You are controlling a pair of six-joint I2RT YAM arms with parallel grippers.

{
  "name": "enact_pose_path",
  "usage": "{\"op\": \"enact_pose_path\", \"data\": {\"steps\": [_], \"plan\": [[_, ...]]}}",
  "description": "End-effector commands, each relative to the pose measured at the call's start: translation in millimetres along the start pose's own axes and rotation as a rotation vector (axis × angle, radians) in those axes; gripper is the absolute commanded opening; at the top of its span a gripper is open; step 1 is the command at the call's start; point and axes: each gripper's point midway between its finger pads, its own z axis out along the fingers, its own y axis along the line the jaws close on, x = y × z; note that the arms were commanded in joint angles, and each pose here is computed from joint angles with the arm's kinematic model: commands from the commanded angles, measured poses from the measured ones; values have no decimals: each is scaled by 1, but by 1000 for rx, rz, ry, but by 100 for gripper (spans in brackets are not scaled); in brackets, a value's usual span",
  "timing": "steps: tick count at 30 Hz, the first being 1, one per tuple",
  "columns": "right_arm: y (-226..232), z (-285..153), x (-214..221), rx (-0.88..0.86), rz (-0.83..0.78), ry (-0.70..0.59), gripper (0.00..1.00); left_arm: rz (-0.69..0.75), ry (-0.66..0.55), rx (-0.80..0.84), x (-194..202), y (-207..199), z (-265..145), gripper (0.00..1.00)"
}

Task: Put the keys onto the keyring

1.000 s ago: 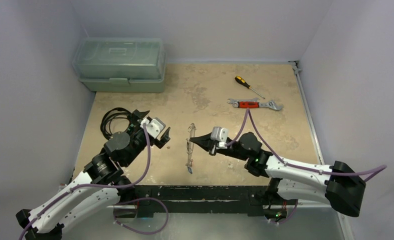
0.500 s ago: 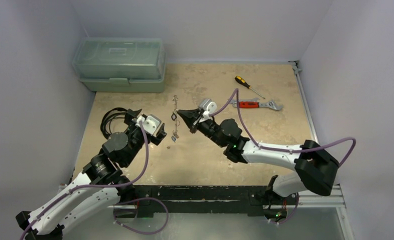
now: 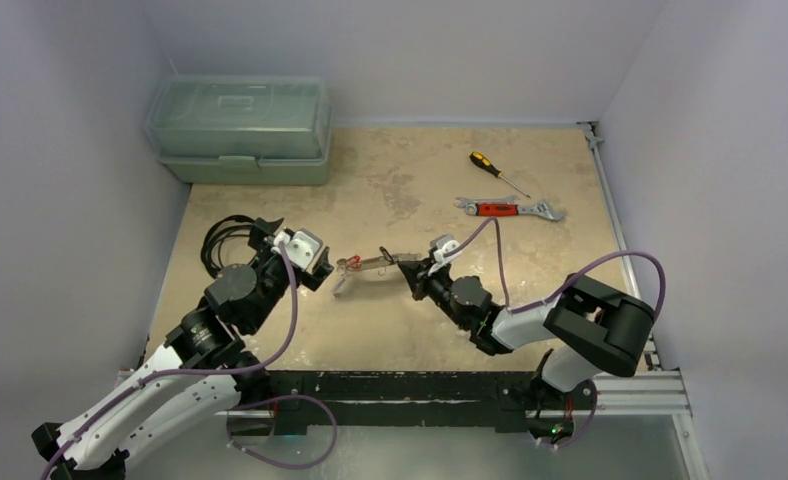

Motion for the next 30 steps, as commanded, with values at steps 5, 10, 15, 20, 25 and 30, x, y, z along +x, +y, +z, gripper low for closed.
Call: {"op": "enact_pose_path", "data": {"steps": [5,10,15,20,25,30], "plan": [[-15,-10,-29,97,141,-129,0,-18,-13,5,-3,-1,3,99],[-19,-20,-17,92,176,-114,0,-18,-10,6,-3,-2,3,98],[-28,-27,-2,129,198,-80,0,-17,-12,13,-3,-3,4,99],[-31,-30,9,140,219,-56,0,-15,-8,14,-2,-3,4,99],[-46,-34,19,240,241,-14,46,-14,-3,9,-1,-3,5,99],[-64,-45,-4,364,266,-55,82,-41,4,-20,1,0,7,99]]}}
